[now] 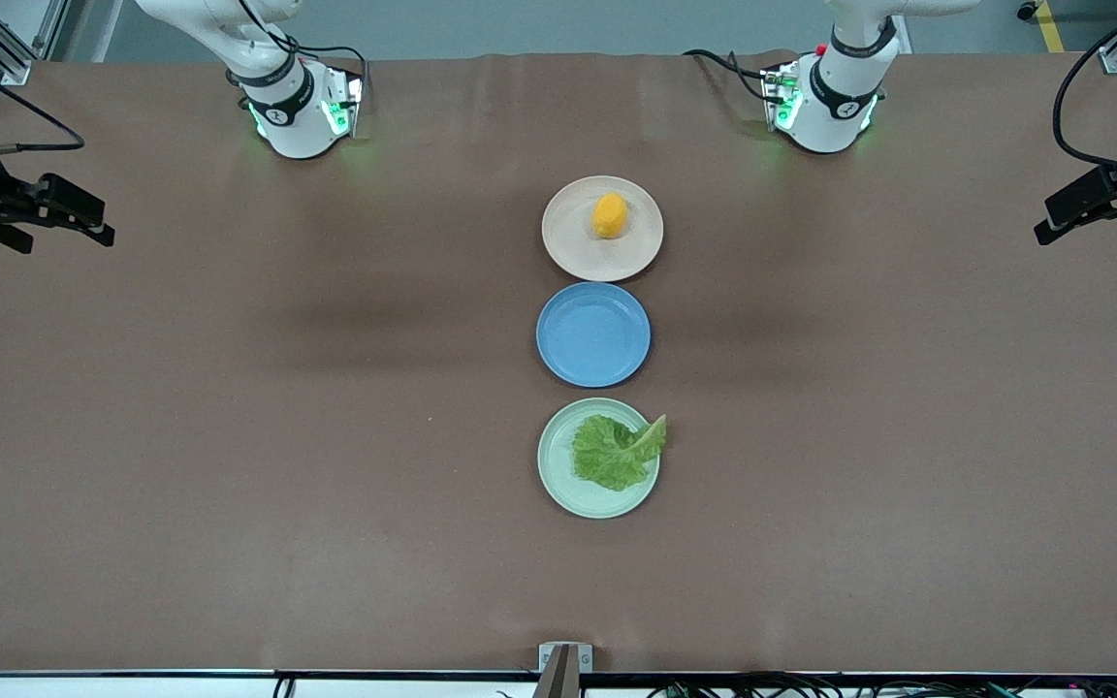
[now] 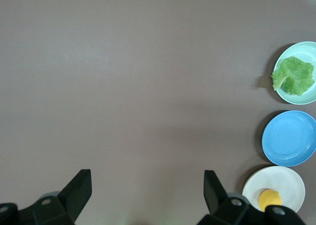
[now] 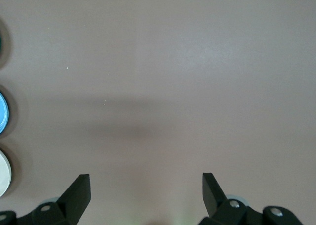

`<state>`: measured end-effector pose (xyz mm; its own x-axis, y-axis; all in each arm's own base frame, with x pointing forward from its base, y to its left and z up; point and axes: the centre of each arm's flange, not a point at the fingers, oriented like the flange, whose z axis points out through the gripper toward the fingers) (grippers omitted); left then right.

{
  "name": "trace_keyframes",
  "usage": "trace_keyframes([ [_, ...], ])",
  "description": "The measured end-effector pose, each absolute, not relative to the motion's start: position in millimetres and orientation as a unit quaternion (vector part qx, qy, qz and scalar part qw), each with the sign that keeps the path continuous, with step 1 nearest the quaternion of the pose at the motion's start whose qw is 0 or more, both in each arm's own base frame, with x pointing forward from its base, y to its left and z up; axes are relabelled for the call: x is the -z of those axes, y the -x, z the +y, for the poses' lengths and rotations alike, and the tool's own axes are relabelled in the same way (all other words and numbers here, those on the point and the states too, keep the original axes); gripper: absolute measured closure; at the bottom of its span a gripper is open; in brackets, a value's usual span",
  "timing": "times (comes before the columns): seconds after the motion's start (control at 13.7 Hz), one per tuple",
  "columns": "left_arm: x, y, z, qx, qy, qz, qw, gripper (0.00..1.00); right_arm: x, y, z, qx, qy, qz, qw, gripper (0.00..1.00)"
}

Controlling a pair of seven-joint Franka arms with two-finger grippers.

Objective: Pick lemon and lettuce from plates

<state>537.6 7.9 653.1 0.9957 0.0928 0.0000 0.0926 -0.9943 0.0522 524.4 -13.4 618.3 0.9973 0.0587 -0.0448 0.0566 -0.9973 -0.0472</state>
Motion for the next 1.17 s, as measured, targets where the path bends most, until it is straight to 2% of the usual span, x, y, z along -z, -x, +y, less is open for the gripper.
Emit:
trace_keyframes([
  [0.73, -645, -542, 2, 0.006, -0.999, 0.042, 0.028, 0.00, -618, -524, -23, -0.022, 0.999, -0.019, 0.022, 0.00],
  [1.17, -582, -572, -99, 0.044, -0.997, 0.052, 0.028, 0.00, -618, -524, -24, -0.024, 0.999, -0.018, 0.022, 0.00],
])
